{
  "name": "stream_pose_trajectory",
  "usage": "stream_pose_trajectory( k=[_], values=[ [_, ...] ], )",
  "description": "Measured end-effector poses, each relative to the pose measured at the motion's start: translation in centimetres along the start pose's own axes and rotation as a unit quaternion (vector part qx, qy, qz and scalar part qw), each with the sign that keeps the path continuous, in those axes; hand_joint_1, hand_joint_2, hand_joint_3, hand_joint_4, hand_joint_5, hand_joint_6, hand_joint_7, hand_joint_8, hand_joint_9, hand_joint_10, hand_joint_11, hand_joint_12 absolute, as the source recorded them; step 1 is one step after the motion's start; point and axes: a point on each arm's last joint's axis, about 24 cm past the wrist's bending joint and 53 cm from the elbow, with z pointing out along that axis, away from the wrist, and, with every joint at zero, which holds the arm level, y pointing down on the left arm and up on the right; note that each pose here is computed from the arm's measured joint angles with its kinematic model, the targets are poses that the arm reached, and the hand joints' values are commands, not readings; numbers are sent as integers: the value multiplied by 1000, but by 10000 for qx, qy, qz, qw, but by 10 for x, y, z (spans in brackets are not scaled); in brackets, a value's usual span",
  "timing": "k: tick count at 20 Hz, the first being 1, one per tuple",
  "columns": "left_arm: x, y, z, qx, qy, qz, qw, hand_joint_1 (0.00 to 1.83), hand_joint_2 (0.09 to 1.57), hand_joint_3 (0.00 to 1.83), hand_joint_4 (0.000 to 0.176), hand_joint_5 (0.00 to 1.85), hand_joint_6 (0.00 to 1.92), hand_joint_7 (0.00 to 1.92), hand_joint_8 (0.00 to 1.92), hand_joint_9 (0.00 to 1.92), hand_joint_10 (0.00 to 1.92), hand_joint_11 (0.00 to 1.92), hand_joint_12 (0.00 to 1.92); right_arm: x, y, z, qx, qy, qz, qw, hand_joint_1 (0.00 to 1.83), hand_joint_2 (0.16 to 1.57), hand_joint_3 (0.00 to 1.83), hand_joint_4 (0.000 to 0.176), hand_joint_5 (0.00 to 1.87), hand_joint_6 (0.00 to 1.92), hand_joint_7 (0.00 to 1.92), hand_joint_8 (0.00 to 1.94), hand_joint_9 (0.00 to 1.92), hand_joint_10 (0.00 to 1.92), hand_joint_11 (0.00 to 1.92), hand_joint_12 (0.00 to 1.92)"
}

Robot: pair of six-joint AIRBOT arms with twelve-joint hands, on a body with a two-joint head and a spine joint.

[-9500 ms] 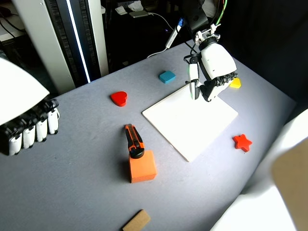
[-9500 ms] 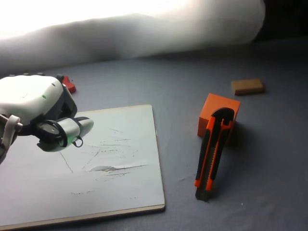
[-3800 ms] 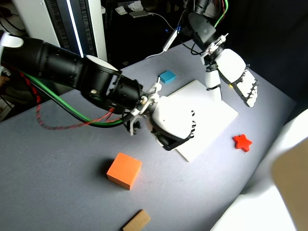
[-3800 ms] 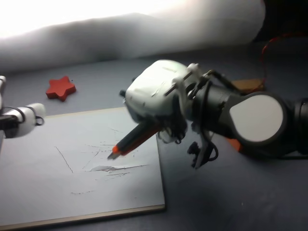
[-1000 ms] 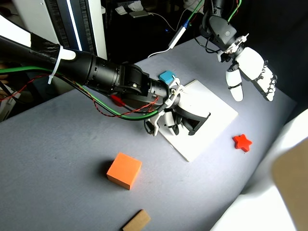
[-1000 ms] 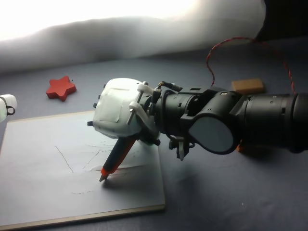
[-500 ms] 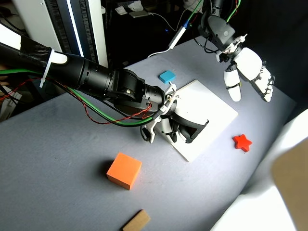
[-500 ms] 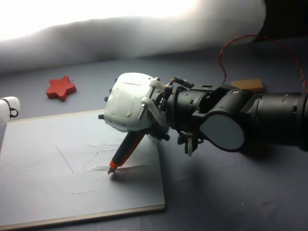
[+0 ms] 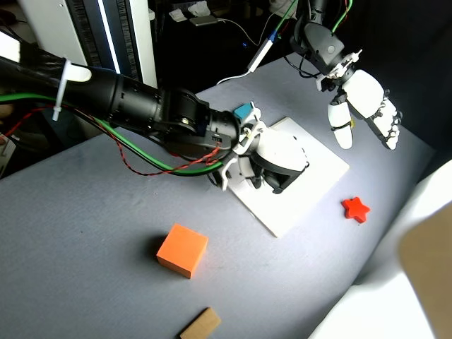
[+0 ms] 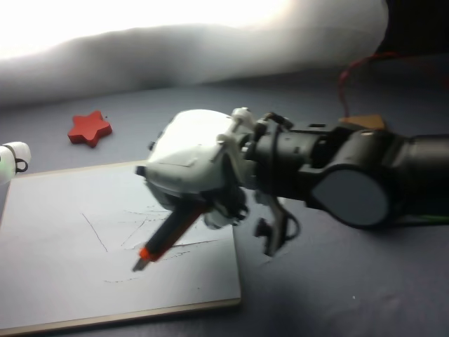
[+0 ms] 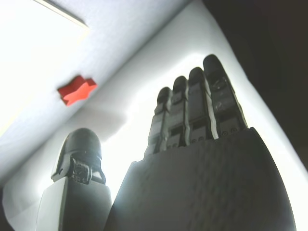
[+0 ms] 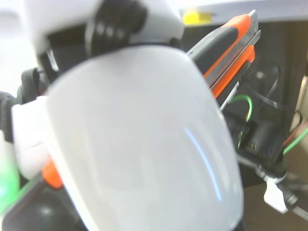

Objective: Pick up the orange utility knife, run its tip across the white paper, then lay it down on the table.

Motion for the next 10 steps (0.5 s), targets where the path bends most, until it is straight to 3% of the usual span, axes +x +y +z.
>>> stream_pose_trajectory(
  k=[3, 5, 8, 10],
  values=[
    [5, 0, -3, 12, 54, -55, 10000, 0, 1282, 0, 0, 59, 0, 97, 3, 92, 2, 0, 369, 4, -4, -19, 119, 173, 712, 9972, 1471, 1206, 83, 176, 1474, 1921, 1608, 1941, 1701, 1921, 1767, 1921],
    [12, -2, -8, 47, 154, -61, 9999, 0, 1287, 1, 0, 75, 4, 106, 3, 103, 4, 0, 440, 8, -4, -29, 166, 330, 1094, 9933, 1481, 1197, 77, 176, 1474, 1921, 1612, 1941, 1703, 1921, 1770, 1921],
    [19, -10, -13, 167, 217, -63, 9996, 0, 1286, 0, 0, 57, 0, 100, 0, 100, 2, 0, 449, 8, -18, -45, 304, 401, 1204, 9915, 1483, 1206, 76, 176, 1467, 1921, 1606, 1941, 1698, 1921, 1769, 1921],
    [27, -18, -20, 279, 310, -83, 9991, 0, 1285, 0, 0, 60, 2, 103, 1, 102, 3, 0, 445, 8, -37, -59, 498, 385, 1180, 9910, 1468, 1209, 75, 176, 1465, 1921, 1600, 1941, 1693, 1921, 1765, 1921]
  ],
)
